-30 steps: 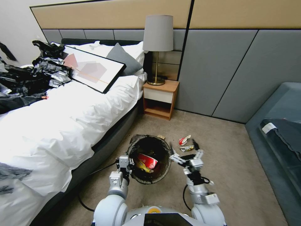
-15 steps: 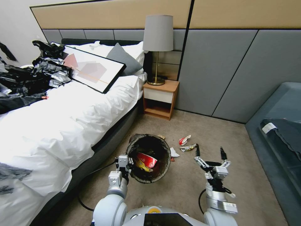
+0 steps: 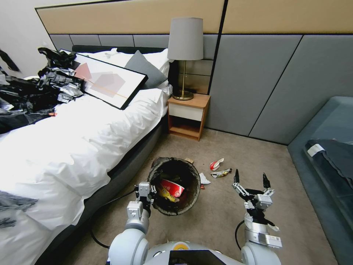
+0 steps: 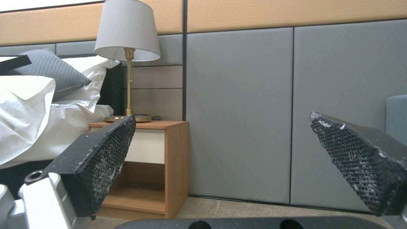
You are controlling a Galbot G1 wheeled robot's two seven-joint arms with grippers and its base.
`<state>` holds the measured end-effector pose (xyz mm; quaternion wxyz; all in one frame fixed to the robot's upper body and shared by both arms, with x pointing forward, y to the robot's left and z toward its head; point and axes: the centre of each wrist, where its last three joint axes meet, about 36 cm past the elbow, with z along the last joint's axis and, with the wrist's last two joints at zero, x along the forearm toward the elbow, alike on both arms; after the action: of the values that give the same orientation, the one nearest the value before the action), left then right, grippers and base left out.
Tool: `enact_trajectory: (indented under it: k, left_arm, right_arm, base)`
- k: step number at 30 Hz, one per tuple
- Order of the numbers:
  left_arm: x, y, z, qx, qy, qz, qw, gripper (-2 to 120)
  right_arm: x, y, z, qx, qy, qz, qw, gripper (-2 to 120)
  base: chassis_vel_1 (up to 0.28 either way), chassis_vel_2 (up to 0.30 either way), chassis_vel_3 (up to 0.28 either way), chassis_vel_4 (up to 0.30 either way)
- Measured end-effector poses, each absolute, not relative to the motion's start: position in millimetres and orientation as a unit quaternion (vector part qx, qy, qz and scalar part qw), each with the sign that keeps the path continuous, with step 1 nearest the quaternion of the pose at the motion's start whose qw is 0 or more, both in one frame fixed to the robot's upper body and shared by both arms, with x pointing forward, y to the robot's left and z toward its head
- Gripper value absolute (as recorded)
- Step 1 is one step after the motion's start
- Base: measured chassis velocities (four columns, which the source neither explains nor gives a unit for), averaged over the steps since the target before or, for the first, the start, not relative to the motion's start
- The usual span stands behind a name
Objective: Pick up the trash bin, then pick up the garbage from the floor and place it into the trash bin.
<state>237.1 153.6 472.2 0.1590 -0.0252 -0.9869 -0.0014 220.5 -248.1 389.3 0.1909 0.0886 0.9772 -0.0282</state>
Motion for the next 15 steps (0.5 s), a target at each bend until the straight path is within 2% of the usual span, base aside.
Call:
enact_trajectory:
  k: [15]
  left_arm:
    - [237.4, 153.2, 471.0, -0.022, -0.987, -0.001, 0.161, 0]
  right_arm:
    - [223.0, -245.7, 388.3, 0.086, 0.978, -0.024, 0.189, 100]
  base:
    - [-0.136, 0.132, 0.132, -0.129]
